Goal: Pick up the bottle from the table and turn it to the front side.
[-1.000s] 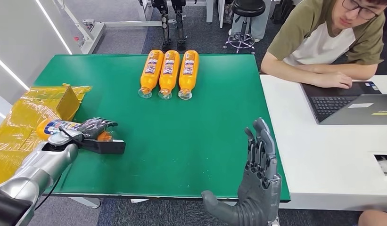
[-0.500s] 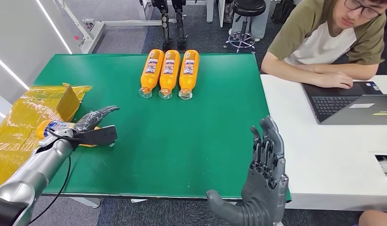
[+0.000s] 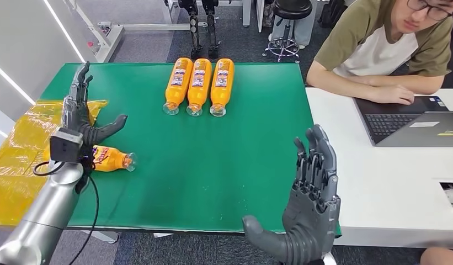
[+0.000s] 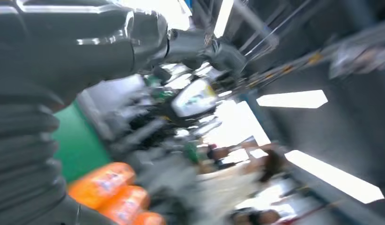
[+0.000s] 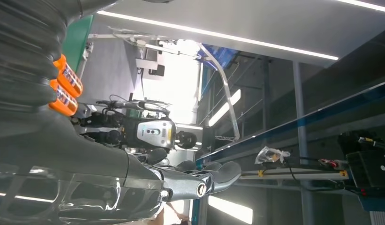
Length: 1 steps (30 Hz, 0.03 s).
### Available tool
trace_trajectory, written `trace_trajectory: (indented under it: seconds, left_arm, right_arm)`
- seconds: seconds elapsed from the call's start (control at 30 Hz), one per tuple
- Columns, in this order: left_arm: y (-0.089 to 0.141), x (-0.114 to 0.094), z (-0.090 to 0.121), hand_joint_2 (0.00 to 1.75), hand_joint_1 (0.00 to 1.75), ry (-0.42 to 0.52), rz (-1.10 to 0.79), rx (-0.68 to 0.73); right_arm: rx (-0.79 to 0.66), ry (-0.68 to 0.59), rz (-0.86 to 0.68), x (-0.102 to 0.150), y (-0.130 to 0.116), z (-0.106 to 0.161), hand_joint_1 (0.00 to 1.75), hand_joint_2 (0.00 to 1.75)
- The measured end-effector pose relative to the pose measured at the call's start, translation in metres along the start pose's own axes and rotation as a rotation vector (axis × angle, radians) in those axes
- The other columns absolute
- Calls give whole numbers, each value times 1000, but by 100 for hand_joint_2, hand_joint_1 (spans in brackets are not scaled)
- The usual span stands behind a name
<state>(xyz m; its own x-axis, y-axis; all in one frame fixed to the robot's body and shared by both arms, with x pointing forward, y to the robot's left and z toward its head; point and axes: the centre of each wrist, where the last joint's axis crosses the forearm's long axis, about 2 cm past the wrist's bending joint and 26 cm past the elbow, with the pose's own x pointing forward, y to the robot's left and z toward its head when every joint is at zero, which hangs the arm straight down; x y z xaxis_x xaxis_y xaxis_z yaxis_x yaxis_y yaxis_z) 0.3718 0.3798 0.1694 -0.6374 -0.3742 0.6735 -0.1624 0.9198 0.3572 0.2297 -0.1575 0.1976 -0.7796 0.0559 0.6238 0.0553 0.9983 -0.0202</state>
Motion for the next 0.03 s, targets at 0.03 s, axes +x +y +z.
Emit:
trace_trajectory:
  seconds: [0.03]
  left_arm:
    - [-4,4,-1,175,0,-11,27,15]
  right_arm:
    - [0,1,-1,0,0,-1,0,175]
